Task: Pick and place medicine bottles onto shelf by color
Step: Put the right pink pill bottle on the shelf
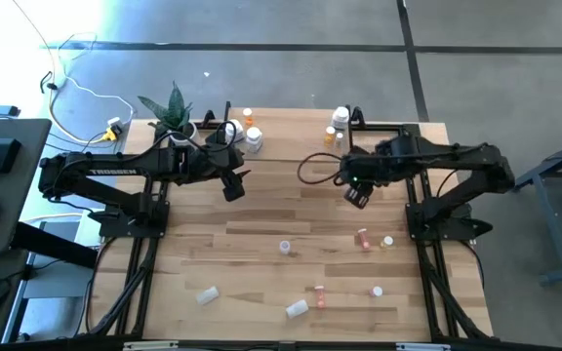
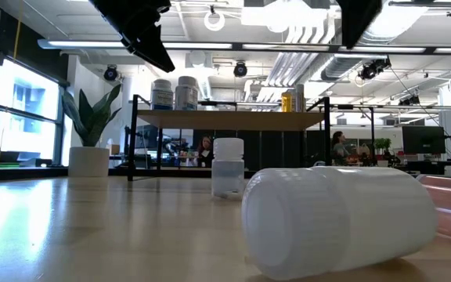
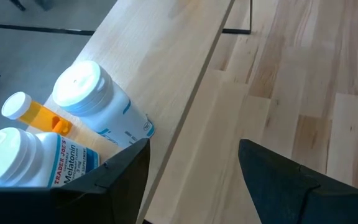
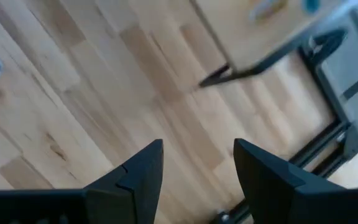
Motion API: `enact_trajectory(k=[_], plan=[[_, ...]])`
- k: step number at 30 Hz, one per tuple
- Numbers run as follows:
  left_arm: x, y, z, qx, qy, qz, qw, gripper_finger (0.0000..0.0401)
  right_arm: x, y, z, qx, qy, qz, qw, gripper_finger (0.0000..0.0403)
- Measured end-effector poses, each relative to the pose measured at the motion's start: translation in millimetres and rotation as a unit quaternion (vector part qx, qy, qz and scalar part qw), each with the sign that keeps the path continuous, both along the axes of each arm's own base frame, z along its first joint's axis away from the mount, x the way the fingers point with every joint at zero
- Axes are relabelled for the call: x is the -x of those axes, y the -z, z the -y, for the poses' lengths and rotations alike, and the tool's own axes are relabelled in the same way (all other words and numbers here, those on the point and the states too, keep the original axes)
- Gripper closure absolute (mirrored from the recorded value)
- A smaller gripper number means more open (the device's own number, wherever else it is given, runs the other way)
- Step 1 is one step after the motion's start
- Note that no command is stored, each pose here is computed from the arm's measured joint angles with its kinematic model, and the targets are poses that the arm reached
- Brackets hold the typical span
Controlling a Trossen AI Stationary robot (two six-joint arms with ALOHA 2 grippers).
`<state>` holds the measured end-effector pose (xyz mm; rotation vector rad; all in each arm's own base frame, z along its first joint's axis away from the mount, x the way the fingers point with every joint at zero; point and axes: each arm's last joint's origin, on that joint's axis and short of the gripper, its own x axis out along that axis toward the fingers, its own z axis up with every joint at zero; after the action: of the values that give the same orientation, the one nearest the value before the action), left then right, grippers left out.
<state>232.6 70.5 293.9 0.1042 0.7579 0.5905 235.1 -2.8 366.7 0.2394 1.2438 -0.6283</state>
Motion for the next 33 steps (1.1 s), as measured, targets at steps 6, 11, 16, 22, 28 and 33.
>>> enact_trajectory(k=[6,11,16,22,28,33], plan=[[-2,0,7,0.010,0.004,0.009,1.000,0.0165,20,19,-19,-0.066,-0.002,0.063,0.996,0.0217],[-4,0,16,0.045,-0.014,0.040,0.998,0.0165,39,30,-40,-0.106,-0.018,0.077,0.991,0.0217],[-7,0,28,0.076,-0.018,0.064,0.995,0.0165,55,38,-62,-0.121,-0.056,0.070,0.989,0.0217],[-9,0,49,0.121,-0.018,0.092,0.988,0.0165,67,51,-87,-0.126,-0.124,0.048,0.983,0.0217],[-11,1,73,0.178,0.004,0.108,0.978,0.0165,73,70,-110,-0.165,-0.181,0.040,0.969,0.0217],[-10,1,89,0.205,0.014,0.115,0.972,0.0165,78,91,-133,-0.200,-0.233,0.051,0.950,0.0217]])
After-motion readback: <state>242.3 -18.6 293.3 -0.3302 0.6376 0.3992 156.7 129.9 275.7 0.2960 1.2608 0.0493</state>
